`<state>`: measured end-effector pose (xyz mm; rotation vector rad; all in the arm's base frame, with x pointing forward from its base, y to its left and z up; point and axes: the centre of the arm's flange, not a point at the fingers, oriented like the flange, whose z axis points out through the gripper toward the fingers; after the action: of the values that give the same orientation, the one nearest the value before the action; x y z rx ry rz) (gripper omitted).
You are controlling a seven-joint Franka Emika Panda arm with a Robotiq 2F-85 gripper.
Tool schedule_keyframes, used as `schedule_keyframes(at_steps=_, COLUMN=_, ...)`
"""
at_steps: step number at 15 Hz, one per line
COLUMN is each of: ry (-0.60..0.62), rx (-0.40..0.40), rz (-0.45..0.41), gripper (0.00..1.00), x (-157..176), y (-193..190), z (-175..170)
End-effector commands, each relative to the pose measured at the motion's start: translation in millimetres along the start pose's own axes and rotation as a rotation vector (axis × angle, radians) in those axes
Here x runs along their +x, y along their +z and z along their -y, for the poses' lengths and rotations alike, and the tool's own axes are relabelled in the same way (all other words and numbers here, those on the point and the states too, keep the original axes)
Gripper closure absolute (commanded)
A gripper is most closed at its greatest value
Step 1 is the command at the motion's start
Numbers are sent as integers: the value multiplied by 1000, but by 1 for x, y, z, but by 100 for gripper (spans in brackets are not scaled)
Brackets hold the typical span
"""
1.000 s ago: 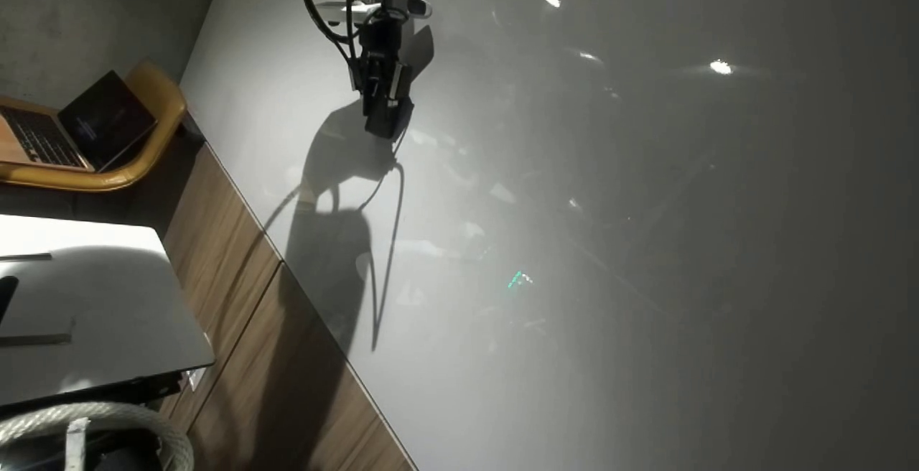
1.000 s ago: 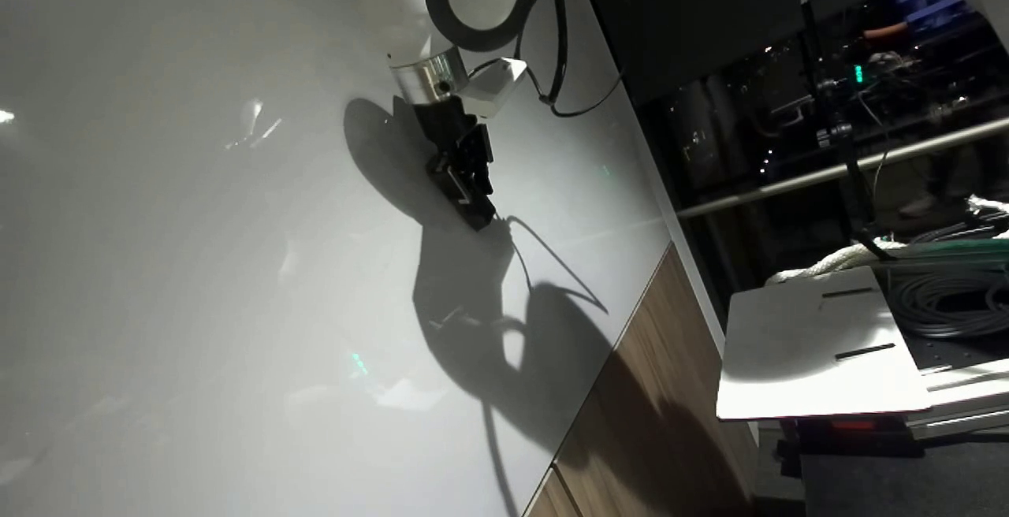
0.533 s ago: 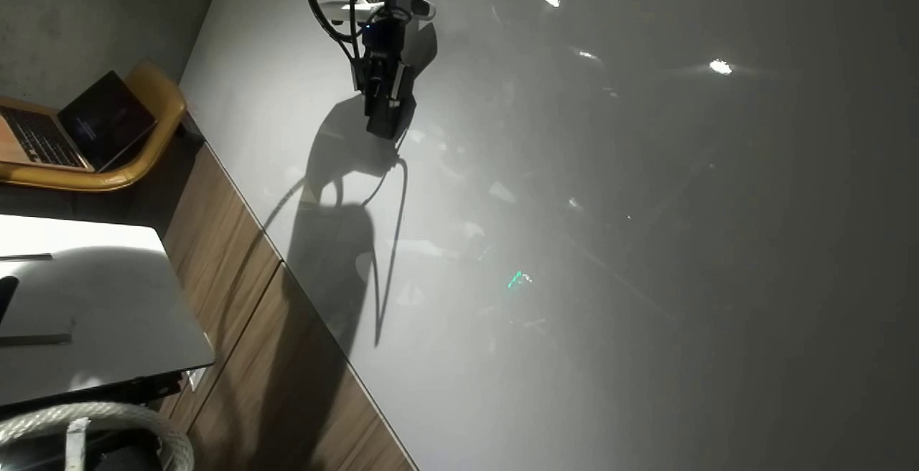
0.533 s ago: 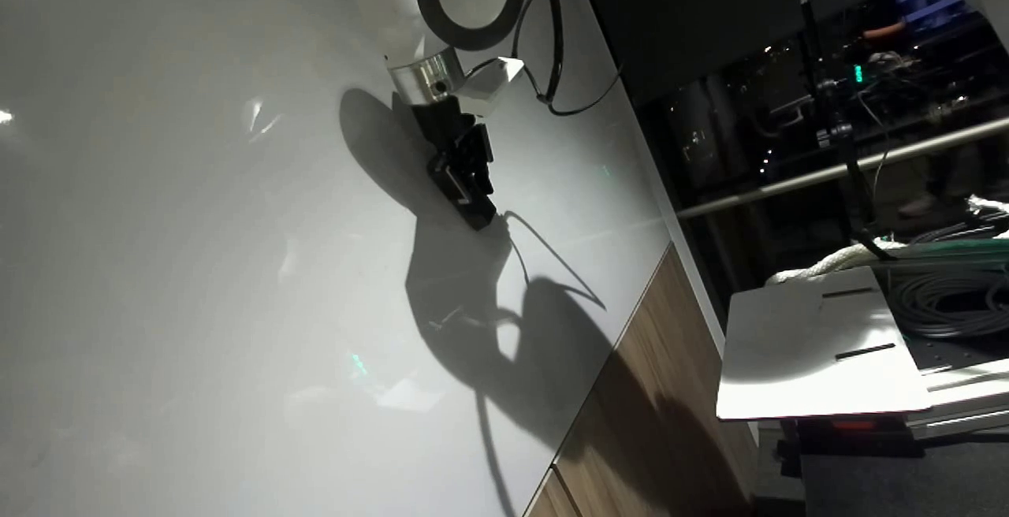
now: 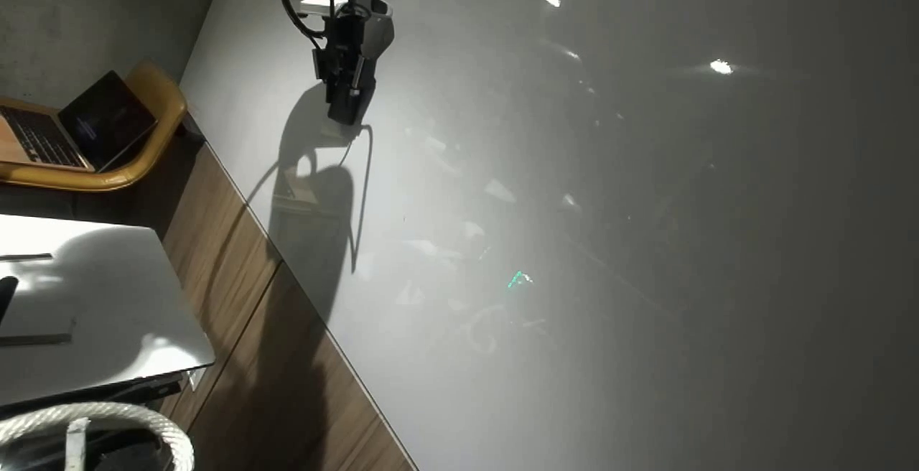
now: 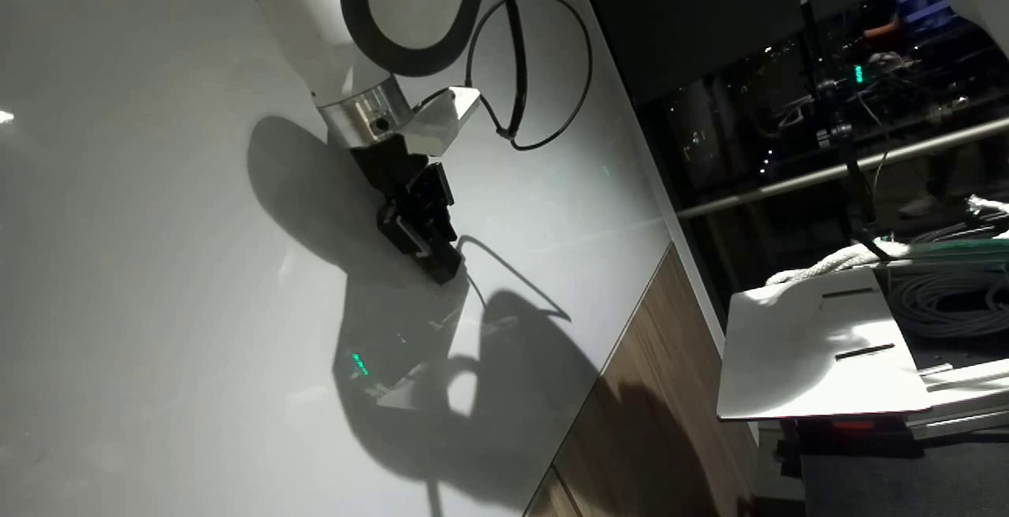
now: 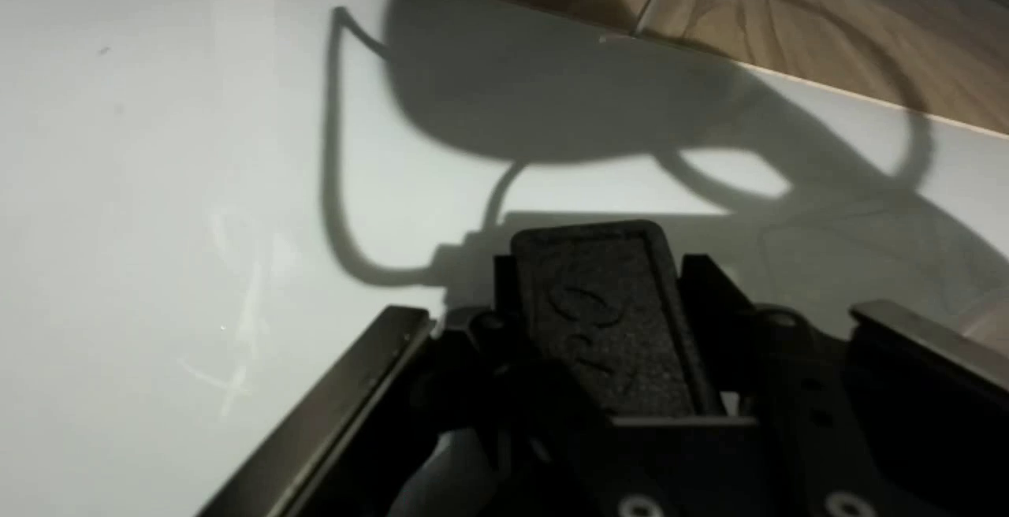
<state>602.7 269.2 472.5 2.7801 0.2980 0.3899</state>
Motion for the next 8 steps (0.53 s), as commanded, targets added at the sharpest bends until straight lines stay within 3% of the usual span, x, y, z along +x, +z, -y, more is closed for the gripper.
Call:
schedule_keyframes(at_steps=1, ry=-47, rx=0, rz=-26, gripper=72, x=54, y=-7, z=48)
schedule_keyframes(at_steps=6, ry=-96, rx=1, rz=-4, gripper=72, x=56, y=1, z=100)
schedule_keyframes(at_steps=8, ry=-132, rx=-6, rz=24, gripper=72, x=29, y=18, z=120)
